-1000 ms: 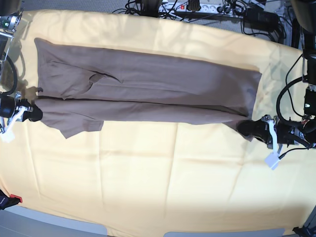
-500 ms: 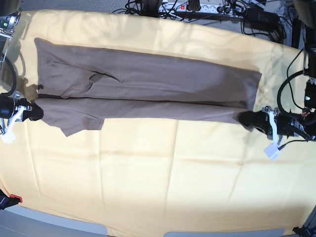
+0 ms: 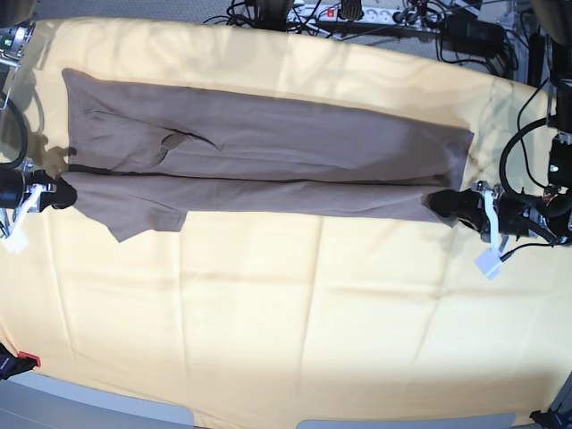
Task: Fold the T-shirt properly
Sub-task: 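Lay the hem down over the shirt body and release with both grippers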
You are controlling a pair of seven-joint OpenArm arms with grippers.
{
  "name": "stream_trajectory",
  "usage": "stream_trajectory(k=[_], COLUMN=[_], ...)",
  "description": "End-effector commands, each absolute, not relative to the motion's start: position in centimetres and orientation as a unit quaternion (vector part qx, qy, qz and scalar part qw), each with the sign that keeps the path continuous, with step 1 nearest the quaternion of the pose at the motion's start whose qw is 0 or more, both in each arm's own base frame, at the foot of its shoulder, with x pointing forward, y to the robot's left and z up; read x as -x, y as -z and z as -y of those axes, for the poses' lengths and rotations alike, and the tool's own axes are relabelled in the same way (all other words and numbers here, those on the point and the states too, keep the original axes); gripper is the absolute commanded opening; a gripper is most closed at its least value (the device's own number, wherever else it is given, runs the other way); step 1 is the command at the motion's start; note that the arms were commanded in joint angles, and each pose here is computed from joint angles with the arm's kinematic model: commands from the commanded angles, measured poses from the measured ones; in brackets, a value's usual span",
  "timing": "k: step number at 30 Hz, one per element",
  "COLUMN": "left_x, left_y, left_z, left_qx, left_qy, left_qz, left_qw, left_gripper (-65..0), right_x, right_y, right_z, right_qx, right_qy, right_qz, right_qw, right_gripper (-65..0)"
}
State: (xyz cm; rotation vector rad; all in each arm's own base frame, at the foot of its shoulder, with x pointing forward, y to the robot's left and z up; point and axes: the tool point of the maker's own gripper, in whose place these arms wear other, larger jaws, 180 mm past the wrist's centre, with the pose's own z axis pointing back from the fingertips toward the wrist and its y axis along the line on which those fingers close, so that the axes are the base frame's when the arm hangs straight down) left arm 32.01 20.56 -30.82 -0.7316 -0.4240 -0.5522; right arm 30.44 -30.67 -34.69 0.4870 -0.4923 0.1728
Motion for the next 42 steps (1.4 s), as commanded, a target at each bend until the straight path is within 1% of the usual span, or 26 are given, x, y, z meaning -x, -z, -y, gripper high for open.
stream_trajectory(k=[1,2,3,4,5,7,12,17,22,26,34,39,42], left_x=[-32.8,-32.8,-32.8,-32.8,-32.8,-32.8,-32.0,-30.9,-29.9,-30.0,-30.1,-30.2,-30.2], left_y=[29.2,29.2,29.2,29.2,29.2,29.3,30.1,31.3,32.2,32.2,32.1,32.1,32.1], left_z=[-20.9,-20.9,-20.9,-20.9,-20.9,-21.0,-21.0,-20.9,-20.9,-20.9,-20.8,-20.8,-20.8], left_qx=[0.348,0.347,0.348,0.348,0.347,0.348,0.351,0.358,0.362,0.363,0.364,0.364,0.364], left_qy=[0.273,0.273,0.273,0.273,0.273,0.271,0.266,0.258,0.252,0.251,0.249,0.248,0.248], left_qz=[0.224,0.224,0.224,0.224,0.224,0.223,0.212,0.197,0.185,0.187,0.191,0.193,0.193], left_qw=[0.869,0.869,0.869,0.869,0.869,0.869,0.872,0.876,0.878,0.878,0.877,0.877,0.877], left_gripper=[-53.7,-45.5,-38.1,-32.8,-30.5,-30.5,-30.5,-30.5,-30.5,-30.5,-30.5,-30.5,-30.5], right_x=[-31.5,-31.5,-31.6,-31.8,-32.2,-32.8,-34.4,-36.3,-37.2,-37.6,-37.1,-37.3,-37.1], right_y=[32.6,32.6,32.5,32.4,32.1,31.5,29.6,28.9,31.1,32.8,34.9,35.3,35.8], right_z=[31.7,31.8,31.8,31.8,31.8,31.6,30.2,29.5,28.1,28.2,26.6,25.2,24.4], right_qx=[-0.225,-0.225,-0.225,-0.225,-0.226,-0.232,-0.27,-0.269,-0.243,-0.199,-0.202,-0.216,-0.219], right_qy=[-0.094,-0.094,-0.093,-0.092,-0.091,-0.089,-0.08,-0.073,-0.079,-0.082,-0.083,-0.082,-0.093], right_qz=[0.266,0.267,0.27,0.276,0.284,0.299,0.351,0.388,0.377,0.376,0.361,0.363,0.353], right_qw=[0.933,0.932,0.932,0.93,0.927,0.921,0.893,0.878,0.891,0.901,0.907,0.903,0.905], right_gripper=[-42.2,-31.7,-24.2,-20.7,-20.2,-20.3,-20.3,-20.3,-20.2,-20.3,-20.3,-20.3,-20.3])
